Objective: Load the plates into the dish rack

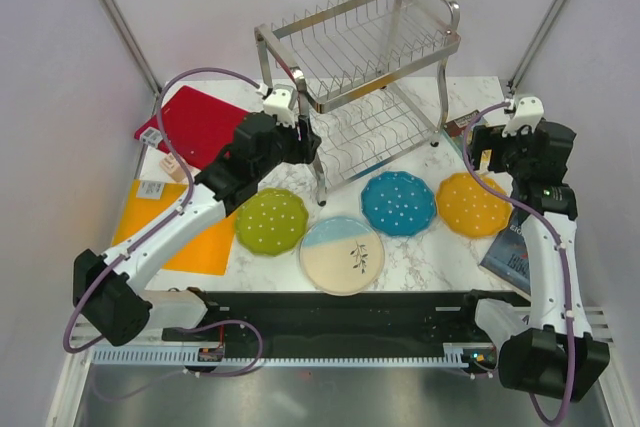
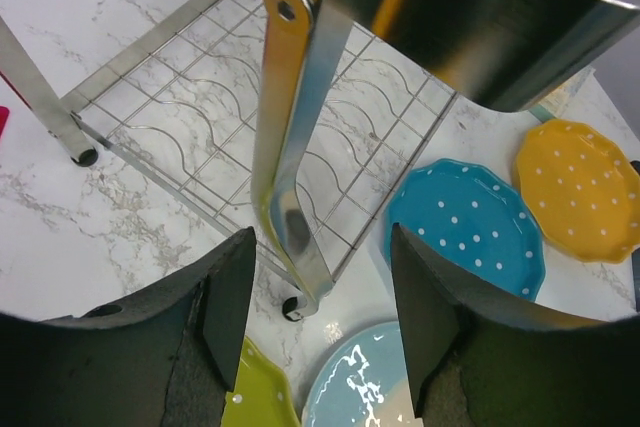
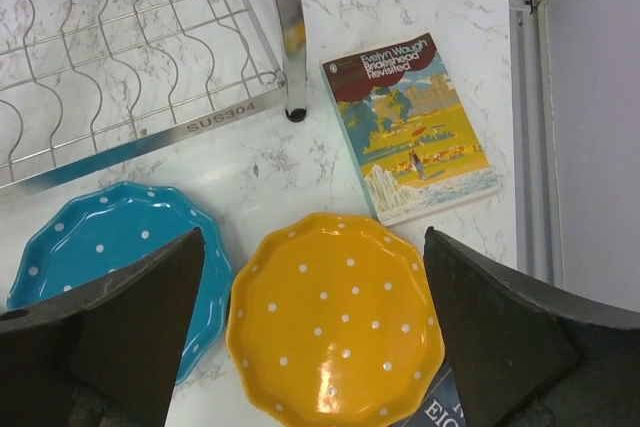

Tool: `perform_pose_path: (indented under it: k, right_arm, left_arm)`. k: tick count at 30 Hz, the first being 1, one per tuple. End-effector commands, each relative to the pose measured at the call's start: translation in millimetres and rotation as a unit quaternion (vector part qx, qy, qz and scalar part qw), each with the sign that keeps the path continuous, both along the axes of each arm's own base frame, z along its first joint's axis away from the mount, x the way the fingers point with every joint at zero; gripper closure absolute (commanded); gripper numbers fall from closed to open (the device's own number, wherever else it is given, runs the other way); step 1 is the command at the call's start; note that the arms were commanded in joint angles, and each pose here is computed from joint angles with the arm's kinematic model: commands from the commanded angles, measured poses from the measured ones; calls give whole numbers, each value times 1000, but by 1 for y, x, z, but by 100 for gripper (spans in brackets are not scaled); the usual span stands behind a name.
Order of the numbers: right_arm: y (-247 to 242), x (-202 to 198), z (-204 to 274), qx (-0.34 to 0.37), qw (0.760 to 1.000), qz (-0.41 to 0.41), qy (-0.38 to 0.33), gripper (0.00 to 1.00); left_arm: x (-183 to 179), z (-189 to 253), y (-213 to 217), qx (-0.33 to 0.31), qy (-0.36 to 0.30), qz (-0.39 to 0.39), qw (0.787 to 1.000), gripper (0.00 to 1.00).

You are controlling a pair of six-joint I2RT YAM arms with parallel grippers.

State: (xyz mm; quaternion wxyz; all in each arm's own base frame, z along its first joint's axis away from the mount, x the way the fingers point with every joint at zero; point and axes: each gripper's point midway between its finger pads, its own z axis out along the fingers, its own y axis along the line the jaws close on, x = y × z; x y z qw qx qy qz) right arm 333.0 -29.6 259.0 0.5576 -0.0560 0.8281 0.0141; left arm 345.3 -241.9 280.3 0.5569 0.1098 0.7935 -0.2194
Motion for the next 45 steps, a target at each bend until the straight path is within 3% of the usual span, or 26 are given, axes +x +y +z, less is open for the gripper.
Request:
perform_pose_path:
  k: [1, 4, 9, 13, 26, 36, 39, 42, 43, 45]
  right_arm:
    - [4, 11, 13, 2, 998, 11, -54, 2]
    - [9, 19, 10, 11, 998, 27, -59, 2]
    - [35, 48, 12, 12, 989, 143, -41, 3]
    - [32, 93, -6, 4, 983, 182, -16, 4]
    - [17, 216, -22, -12, 974, 226, -24, 13]
    - [43, 250, -33, -5, 968, 250, -27, 19]
    - [52, 251, -41, -9, 968, 251, -19, 29]
    - [54, 252, -44, -7, 969, 245, -15, 58]
    - [49, 253, -42, -10, 973, 230, -14, 78]
    - [45, 249, -44, -14, 976, 216, -8, 92]
  left_arm:
    - [10, 2, -7, -19, -9, 25, 999, 40]
    - [18, -5, -5, 4, -19, 30, 999, 45]
    - [24, -3, -5, 10, -25, 36, 999, 55]
    - [27, -9, -7, 9, -24, 39, 999, 71]
    - [41, -17, -12, 29, -25, 44, 998, 74]
    - [41, -20, -10, 35, -16, 48, 998, 74]
    - [41, -22, -9, 36, -15, 51, 998, 74]
    - [40, -22, -6, 39, -15, 56, 998, 74]
    - [40, -22, -5, 41, -16, 57, 997, 74]
    - [41, -19, -1, 46, -24, 64, 997, 75]
